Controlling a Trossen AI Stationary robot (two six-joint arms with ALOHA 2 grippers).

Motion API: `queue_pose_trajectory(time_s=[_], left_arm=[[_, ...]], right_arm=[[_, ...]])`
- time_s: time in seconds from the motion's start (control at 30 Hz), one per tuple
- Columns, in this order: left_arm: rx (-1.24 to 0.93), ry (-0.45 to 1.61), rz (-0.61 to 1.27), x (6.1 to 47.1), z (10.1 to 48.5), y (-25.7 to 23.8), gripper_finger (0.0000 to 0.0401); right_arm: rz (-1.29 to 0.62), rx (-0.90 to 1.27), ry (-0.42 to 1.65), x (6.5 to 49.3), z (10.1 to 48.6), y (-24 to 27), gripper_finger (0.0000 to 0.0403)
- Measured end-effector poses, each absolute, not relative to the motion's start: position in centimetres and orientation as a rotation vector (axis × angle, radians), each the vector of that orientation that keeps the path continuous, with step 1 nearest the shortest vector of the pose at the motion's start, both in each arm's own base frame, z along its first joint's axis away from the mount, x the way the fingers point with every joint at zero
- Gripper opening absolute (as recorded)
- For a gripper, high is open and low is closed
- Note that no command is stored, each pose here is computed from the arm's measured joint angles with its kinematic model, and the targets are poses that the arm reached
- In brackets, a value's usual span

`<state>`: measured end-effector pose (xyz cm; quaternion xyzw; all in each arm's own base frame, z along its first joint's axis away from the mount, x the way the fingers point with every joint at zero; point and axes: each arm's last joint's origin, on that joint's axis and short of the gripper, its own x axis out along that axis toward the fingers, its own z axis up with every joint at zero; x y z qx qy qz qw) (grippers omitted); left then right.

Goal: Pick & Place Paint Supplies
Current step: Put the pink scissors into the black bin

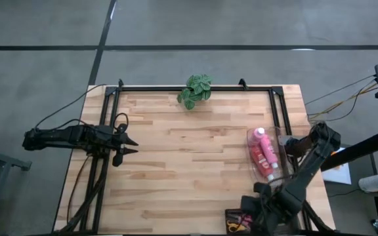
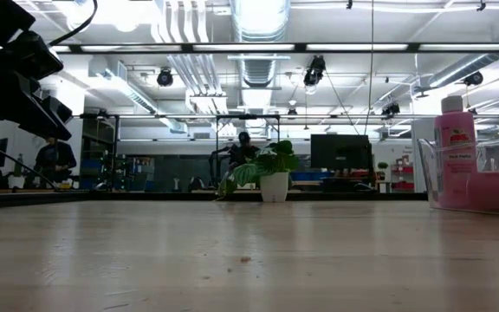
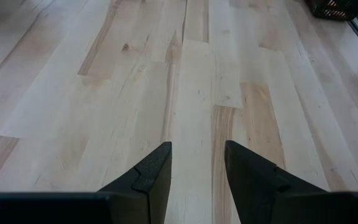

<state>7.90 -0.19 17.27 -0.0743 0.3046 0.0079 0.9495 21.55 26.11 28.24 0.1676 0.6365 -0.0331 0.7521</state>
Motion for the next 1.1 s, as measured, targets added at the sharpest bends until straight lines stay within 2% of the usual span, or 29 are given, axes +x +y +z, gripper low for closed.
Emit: queue_pose_trajectory(time_s=[0.2,0.43,0.67,1.1], left_arm=[[-0.151,0.619,0.016,7.9,17.3,-0.2,0.0149],[-0.151,0.620,0.016,7.9,17.3,-0.2,0.0149],[-0.151,0.619,0.016,7.9,17.3,-0.2,0.0149],[-0.151,0.620,0.017,7.9,17.3,-0.2,0.0149]], right_arm=[[0.003,0.393,1.363,20.5,26.1,27.8,0.0012],[-0.074,0.397,1.424,19.6,23.4,27.4,0.0012],[-0.014,0.407,1.397,19.7,21.2,27.4,0.0012],[-0.044,0.399,1.442,18.9,18.7,26.5,0.0012]])
